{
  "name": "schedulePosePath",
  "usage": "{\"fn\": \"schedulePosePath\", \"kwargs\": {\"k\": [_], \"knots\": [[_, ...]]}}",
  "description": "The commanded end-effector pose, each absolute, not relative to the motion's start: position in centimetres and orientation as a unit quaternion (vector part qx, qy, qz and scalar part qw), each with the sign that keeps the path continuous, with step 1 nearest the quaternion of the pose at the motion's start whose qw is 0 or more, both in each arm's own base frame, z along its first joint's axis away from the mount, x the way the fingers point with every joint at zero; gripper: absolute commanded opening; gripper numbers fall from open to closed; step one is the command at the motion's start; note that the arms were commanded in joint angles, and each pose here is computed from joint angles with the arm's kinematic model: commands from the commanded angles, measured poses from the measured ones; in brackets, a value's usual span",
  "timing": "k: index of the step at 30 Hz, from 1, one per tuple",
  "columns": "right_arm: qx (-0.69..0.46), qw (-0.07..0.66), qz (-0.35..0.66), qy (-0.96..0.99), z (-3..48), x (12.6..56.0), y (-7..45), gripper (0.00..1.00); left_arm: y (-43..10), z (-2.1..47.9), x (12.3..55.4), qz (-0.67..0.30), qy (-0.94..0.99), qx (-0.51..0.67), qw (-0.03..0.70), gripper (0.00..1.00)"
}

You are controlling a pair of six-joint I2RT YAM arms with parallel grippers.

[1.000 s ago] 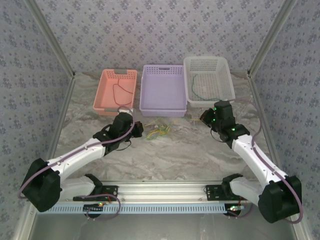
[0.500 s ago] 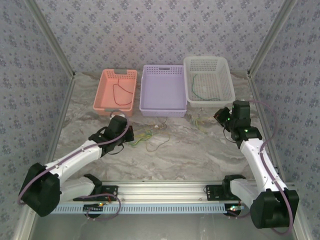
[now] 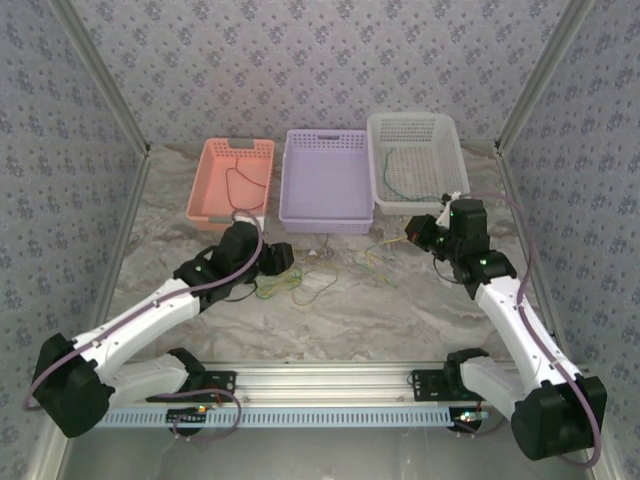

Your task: Untangle the cables

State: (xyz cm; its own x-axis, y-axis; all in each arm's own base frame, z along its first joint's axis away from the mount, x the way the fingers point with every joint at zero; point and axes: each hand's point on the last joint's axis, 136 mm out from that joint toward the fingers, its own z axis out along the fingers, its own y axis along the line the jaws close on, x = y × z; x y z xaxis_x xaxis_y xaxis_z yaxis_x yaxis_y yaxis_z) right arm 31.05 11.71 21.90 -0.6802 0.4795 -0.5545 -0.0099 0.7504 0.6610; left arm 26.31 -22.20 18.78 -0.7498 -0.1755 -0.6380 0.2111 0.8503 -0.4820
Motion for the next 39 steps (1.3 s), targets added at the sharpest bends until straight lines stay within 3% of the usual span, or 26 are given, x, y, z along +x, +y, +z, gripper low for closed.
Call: {"fn": "schedulePosePath", "kwargs": {"k": [1,7,15,33,39], "knots": [[0.009,0.411,0.356,0.839,25.5,30.3,14.5,0.0,-25.9,22.5,25.5,-0.338,0.871,0.088,0.346,0.51],[-0.172,0.412,0.333,0.83,26.2,27.2,18.1,0.0,-30.3,21.7,23.9,-0.375,0.867,0.215,0.246,0.5],[-0.261,0.426,0.305,0.811,26.7,26.5,19.6,0.0,-33.7,19.4,22.4,-0.426,0.854,0.264,0.143,0.56],[-0.333,0.408,0.32,0.787,27.3,24.8,22.9,0.0,-36.2,14.7,22.8,-0.415,0.865,0.269,0.088,0.59],[-0.338,0.409,0.319,0.785,27.5,24.7,23.3,0.0,-37.4,14.2,22.5,-0.425,0.859,0.275,0.075,0.54]]}}
